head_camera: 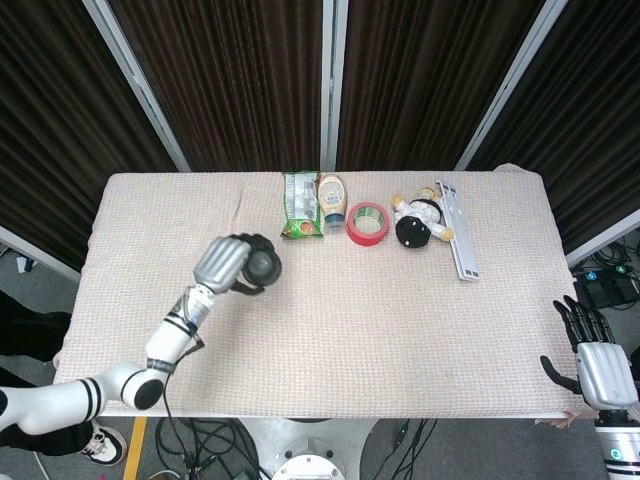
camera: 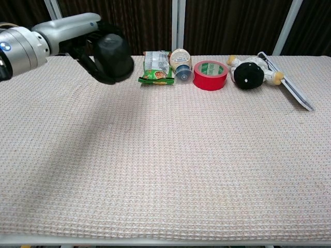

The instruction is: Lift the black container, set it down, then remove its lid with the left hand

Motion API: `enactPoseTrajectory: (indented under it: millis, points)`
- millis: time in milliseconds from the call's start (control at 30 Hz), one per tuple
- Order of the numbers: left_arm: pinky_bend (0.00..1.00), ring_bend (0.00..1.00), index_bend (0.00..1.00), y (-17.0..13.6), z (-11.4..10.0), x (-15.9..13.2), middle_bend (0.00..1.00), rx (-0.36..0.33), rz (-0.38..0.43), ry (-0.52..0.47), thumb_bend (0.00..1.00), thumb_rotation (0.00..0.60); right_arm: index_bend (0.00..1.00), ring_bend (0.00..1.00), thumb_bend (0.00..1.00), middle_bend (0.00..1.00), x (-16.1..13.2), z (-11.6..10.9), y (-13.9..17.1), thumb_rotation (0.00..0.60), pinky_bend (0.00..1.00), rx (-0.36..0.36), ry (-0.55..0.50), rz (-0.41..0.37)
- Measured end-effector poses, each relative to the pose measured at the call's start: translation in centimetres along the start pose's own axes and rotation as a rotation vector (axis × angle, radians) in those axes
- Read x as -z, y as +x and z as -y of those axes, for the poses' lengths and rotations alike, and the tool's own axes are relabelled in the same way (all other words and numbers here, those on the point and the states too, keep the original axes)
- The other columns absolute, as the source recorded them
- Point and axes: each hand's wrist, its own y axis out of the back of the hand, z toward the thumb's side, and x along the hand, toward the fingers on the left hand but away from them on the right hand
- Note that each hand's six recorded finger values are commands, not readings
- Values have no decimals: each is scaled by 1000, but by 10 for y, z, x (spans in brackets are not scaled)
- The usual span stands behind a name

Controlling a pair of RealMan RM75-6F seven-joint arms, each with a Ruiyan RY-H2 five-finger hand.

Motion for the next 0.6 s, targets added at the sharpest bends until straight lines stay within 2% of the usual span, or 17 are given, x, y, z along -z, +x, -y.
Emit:
enactPoseTrajectory:
  millis: [100,167,233,333,400,500,600]
  points:
    - [402,348,321,13,-10,43,464,-10,-169,16,175,600,0,0,209,0,1,0,0,600,43,-2,0,5]
    - [402,348,323,12,-11,57,464,1,-230,4,175,600,0,0,209,0,1,3,-1,600,43,-11,-1,6]
    - [402,348,327,9,-7,56,464,26,-236,-24,174,600,0,0,209,0,0,4,0,600,43,-17,0,2]
    - [402,348,330,-5,9,26,464,99,-153,-88,175,600,0,0,209,0,-1,4,0,600,43,-15,3,-3]
    - [402,348,330,-22,23,-13,464,160,-36,-129,174,600,0,0,208,0,-1,4,0,600,43,-14,3,-1]
    - [403,348,330,-54,34,-73,464,217,161,-164,174,600,0,0,209,0,0,5,0,600,43,-18,2,2]
    - [404,348,330,-74,32,-113,464,215,320,-164,175,600,0,0,209,0,2,5,0,600,43,-21,2,6]
